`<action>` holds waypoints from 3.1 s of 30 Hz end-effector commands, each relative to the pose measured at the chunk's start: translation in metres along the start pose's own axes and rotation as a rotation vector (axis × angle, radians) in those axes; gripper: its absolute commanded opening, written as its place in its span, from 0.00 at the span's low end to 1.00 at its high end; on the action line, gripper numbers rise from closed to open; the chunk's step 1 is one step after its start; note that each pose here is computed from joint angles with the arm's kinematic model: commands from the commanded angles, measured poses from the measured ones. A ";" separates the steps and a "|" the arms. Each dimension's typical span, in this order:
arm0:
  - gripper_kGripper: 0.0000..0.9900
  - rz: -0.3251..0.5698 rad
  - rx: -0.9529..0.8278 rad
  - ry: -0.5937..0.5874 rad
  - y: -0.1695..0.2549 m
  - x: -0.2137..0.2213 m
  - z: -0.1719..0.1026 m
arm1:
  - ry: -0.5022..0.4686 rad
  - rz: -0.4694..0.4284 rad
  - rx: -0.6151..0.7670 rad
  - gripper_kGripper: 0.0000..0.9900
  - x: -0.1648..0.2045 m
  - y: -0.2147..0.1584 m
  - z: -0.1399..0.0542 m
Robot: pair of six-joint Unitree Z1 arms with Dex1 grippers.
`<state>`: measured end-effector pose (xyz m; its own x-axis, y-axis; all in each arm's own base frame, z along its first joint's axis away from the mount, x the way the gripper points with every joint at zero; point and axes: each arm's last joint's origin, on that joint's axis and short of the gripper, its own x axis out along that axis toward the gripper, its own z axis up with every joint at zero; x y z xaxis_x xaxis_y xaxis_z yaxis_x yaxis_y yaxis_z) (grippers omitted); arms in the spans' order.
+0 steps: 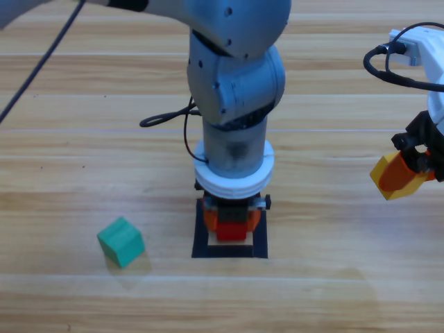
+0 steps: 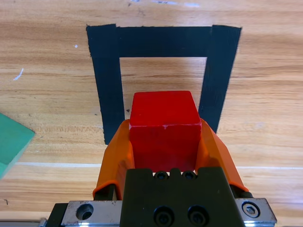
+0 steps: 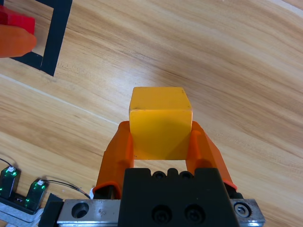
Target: Stack the blocks in the rectangular block: red at the bottom, yellow in the middle, green on top
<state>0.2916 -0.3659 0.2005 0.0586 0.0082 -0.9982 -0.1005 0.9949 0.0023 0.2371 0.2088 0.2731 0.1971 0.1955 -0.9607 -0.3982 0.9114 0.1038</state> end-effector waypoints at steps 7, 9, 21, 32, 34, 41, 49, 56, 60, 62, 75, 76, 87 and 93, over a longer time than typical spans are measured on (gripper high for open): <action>0.14 0.037 0.009 0.047 0.003 0.031 0.008 | 0.080 -0.029 -0.035 0.15 0.022 0.005 -0.007; 0.14 0.036 0.010 0.046 0.002 0.031 0.008 | 0.078 -0.028 -0.035 0.15 0.021 0.005 -0.007; 0.14 0.038 0.010 0.048 0.002 0.036 0.012 | 0.080 -0.029 -0.035 0.15 0.022 0.005 -0.006; 0.15 0.034 0.007 0.049 0.000 0.042 0.015 | 0.082 -0.031 -0.037 0.15 0.023 0.005 -0.006; 0.15 0.036 0.007 0.050 -0.001 0.043 0.016 | 0.082 -0.031 -0.037 0.15 0.023 0.005 -0.006; 0.15 0.037 0.004 0.053 -0.002 0.046 0.016 | 0.081 -0.030 -0.037 0.15 0.023 0.005 -0.006; 0.41 0.030 -0.012 0.047 -0.001 0.041 0.015 | 0.082 -0.032 -0.037 0.15 0.023 0.005 -0.007; 0.98 0.023 -0.024 0.039 0.004 0.029 0.012 | 0.080 -0.032 -0.037 0.15 0.022 0.005 -0.007; 1.00 0.013 -0.023 0.029 0.009 0.017 0.011 | 0.080 -0.032 -0.037 0.15 0.022 0.005 -0.007; 1.00 0.009 -0.025 0.022 0.010 0.012 0.010 | 0.076 -0.034 -0.035 0.15 0.021 0.005 -0.007; 0.99 -0.263 -0.084 -0.408 0.084 -0.188 -0.016 | 0.082 -0.085 0.046 0.15 0.014 0.014 0.004; 0.99 -0.264 -0.080 -0.437 0.097 -0.196 -0.024 | 0.095 -0.091 0.050 0.15 0.016 0.019 0.008; 0.98 -0.510 0.142 -0.692 0.267 -0.213 -0.141 | 0.162 -0.104 0.148 0.15 0.052 0.104 0.042; 0.98 -0.534 0.284 -0.644 0.269 -0.212 -0.149 | 0.183 -0.089 0.232 0.15 0.076 0.142 0.066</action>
<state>0.1053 -0.1135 0.4140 0.6326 -0.4821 -0.6061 0.3109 0.8749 -0.3714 0.2584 0.3316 0.2734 0.1308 0.1326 -0.9825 -0.1700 0.9793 0.1095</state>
